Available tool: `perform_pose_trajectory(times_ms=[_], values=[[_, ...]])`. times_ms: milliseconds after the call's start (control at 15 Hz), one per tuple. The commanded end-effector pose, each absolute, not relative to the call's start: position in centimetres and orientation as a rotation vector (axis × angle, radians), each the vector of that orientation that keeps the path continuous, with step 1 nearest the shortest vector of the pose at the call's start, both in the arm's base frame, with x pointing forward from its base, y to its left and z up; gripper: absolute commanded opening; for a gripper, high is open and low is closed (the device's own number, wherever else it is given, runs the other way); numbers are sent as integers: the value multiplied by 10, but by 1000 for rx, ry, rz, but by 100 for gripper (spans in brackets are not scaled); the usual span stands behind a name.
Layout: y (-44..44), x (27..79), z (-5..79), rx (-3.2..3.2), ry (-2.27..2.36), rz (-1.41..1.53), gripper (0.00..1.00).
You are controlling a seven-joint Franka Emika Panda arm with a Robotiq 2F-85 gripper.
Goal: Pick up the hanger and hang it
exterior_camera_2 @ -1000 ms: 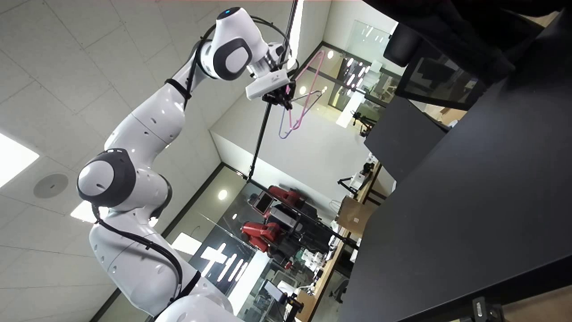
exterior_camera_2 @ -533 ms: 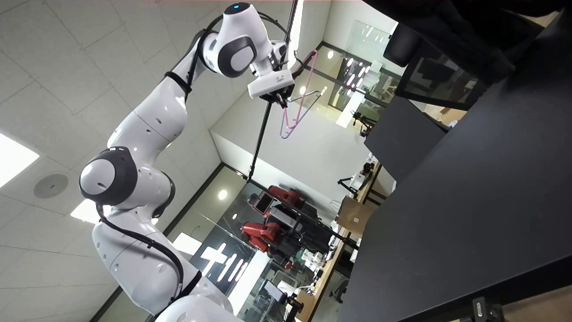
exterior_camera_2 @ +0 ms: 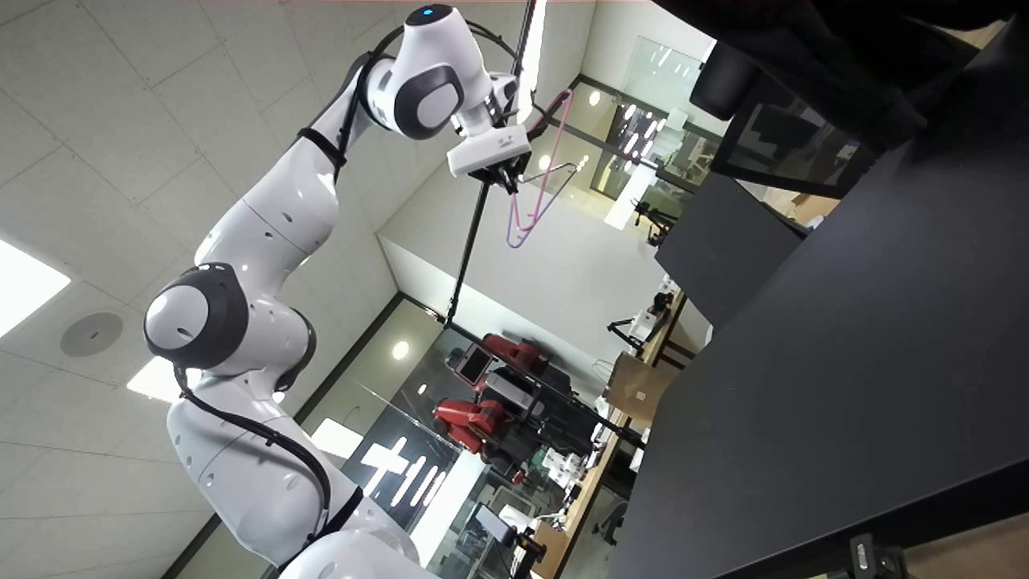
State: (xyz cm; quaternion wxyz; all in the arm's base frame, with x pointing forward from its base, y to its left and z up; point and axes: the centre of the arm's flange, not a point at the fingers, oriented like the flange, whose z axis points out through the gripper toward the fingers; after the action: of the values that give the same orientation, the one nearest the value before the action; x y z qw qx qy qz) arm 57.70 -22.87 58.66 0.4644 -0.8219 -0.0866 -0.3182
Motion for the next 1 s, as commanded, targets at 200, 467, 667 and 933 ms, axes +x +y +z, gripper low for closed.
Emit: perform_pose_trajectory(times_ms=[200,467,667,933], values=[[-235,590,589,-1951,-194,-781,2],[-248,604,593,-1872,-182,-821,2],[-257,613,594,-1843,-182,-841,2],[-270,630,599,-1824,-181,-859,2]])
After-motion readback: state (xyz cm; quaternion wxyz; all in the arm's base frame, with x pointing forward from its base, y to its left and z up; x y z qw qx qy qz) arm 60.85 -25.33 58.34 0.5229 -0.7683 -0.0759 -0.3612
